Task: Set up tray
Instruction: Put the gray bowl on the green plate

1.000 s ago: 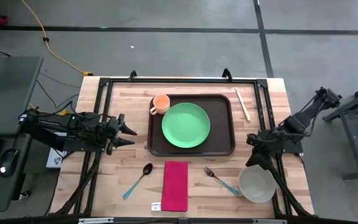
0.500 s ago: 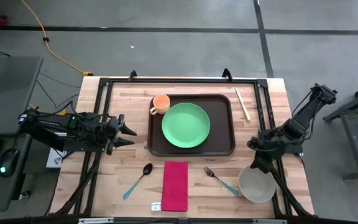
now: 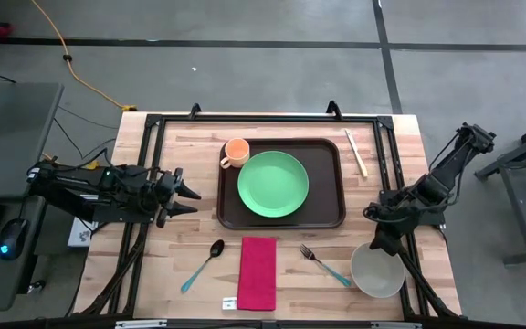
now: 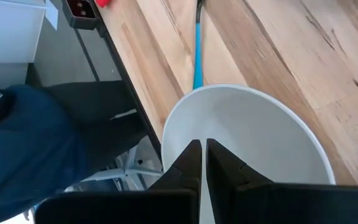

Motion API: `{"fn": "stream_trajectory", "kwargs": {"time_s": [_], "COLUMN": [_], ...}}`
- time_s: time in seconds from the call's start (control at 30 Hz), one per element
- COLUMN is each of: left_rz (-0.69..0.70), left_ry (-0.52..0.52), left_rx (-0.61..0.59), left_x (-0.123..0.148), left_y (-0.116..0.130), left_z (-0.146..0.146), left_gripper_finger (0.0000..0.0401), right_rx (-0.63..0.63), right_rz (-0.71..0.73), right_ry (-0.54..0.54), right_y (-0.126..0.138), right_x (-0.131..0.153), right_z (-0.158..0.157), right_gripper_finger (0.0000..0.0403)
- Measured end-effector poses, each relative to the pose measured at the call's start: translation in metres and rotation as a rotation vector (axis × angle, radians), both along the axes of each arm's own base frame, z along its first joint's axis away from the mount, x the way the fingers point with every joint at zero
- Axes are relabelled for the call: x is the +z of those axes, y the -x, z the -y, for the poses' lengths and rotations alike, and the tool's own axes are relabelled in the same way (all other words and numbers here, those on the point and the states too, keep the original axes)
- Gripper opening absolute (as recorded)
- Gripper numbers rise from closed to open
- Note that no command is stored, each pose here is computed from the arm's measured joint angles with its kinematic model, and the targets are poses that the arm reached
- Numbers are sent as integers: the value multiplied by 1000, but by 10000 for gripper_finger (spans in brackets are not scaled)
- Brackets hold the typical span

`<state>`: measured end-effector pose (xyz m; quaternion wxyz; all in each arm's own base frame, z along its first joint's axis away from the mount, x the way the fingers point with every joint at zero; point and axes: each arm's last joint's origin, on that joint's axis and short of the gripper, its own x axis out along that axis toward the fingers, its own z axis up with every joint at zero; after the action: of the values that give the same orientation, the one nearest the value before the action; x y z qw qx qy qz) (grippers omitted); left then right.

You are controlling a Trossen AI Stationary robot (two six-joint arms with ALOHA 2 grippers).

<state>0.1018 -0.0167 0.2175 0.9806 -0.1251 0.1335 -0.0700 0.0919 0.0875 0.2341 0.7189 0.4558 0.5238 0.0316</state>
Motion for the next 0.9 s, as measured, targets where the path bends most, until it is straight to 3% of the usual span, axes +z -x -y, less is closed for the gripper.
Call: {"fn": "stream_trajectory", "kwargs": {"time_s": [0.2, 0.47, 0.73, 0.9], "left_rz": [-1, -2, -6, -34], "left_ry": [0, 0, 20, 46], "left_rx": [0, 0, 6, 14], "left_x": [0, 0, 0, -2], "left_y": [0, 0, 0, 1], "left_z": [0, 0, 0, 0], "left_gripper_finger": [230, 230, 230, 230], "right_rx": [-40, 16, 19, 55], "right_rz": [34, 225, 190, 74], "right_ry": [27, 10, 65, 191], "right_y": [-2, -10, -11, -10], "right_x": [0, 11, 6, 9], "right_z": [2, -4, -3, -3], "right_gripper_finger": [0, 0, 0, 0]}}
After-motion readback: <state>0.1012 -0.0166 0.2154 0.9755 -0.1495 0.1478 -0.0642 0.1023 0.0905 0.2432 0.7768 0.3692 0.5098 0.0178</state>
